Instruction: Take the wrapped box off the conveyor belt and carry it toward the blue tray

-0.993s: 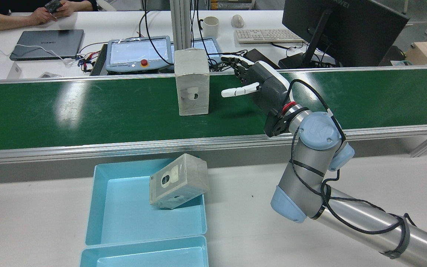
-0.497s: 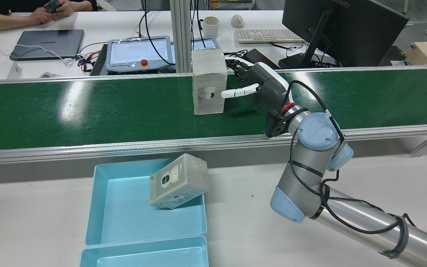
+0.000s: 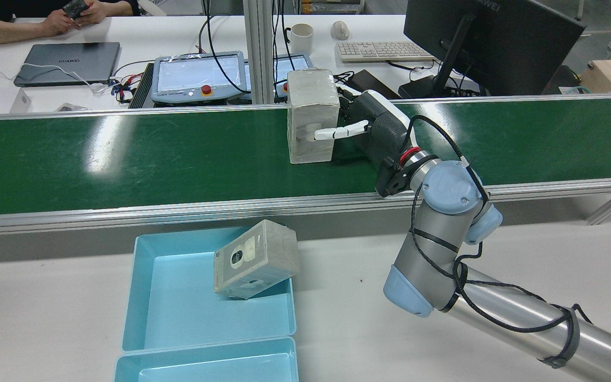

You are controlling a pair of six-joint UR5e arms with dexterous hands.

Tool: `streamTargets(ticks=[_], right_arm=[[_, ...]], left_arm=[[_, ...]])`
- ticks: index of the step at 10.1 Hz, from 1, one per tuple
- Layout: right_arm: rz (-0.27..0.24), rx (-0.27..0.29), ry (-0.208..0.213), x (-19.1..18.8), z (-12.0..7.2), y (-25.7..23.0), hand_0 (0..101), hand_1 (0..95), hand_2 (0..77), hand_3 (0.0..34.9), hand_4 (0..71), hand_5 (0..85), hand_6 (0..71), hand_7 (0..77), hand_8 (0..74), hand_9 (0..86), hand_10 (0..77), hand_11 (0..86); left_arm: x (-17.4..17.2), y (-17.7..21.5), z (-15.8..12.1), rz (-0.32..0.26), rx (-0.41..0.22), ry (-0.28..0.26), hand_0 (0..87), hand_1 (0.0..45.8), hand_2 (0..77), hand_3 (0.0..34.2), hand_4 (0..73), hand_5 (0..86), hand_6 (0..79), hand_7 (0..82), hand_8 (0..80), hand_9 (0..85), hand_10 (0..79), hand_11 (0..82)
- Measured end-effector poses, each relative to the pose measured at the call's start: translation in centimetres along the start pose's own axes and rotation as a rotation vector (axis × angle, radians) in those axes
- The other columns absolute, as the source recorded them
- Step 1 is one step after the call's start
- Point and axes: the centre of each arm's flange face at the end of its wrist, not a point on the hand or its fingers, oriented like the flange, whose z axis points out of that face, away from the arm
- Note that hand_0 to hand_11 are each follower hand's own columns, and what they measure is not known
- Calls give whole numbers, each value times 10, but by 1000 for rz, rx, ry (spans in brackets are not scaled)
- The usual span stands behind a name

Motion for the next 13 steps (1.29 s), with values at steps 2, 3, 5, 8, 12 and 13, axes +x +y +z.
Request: streamTargets(ticks=[2,3,5,8,12,13], right_arm=[[1,-3,6,4,4,4,532,240,218,0,147,316,120,158,27,49,0,5],[1,-4,9,5,6,6,532,240,218,0,147,316,120,158,27,49,0,5],[2,-7,7,4,7,10,560,235,251,0,175,382,180,245,164,191,16,5],[35,-86,9,-2,21,66,588,125,284,0,322,524,344,387,393,409,295,267],[88,-187,96,33,38,166,590,125,284,0,415,556,420,480,464,475,398,387],[103,-204,116,47,38,182,590,125,284,0,415,556,420,480,464,475,398,387]], left_arm=[[0,0,0,0,0,0,0,0,11,0,0,11,5,5,5,0,5,5],[0,0,0,0,0,0,0,0,5,0,0,11,5,5,5,0,5,5],[0,0,0,0,0,0,0,0,11,0,0,11,5,5,5,5,5,5],[0,0,0,0,0,0,0,0,5,0,0,11,5,0,5,0,5,5],[0,0,0,0,0,0,0,0,5,0,0,11,5,5,5,5,5,5],[0,0,0,0,0,0,0,0,5,0,0,11,5,5,5,5,5,5]])
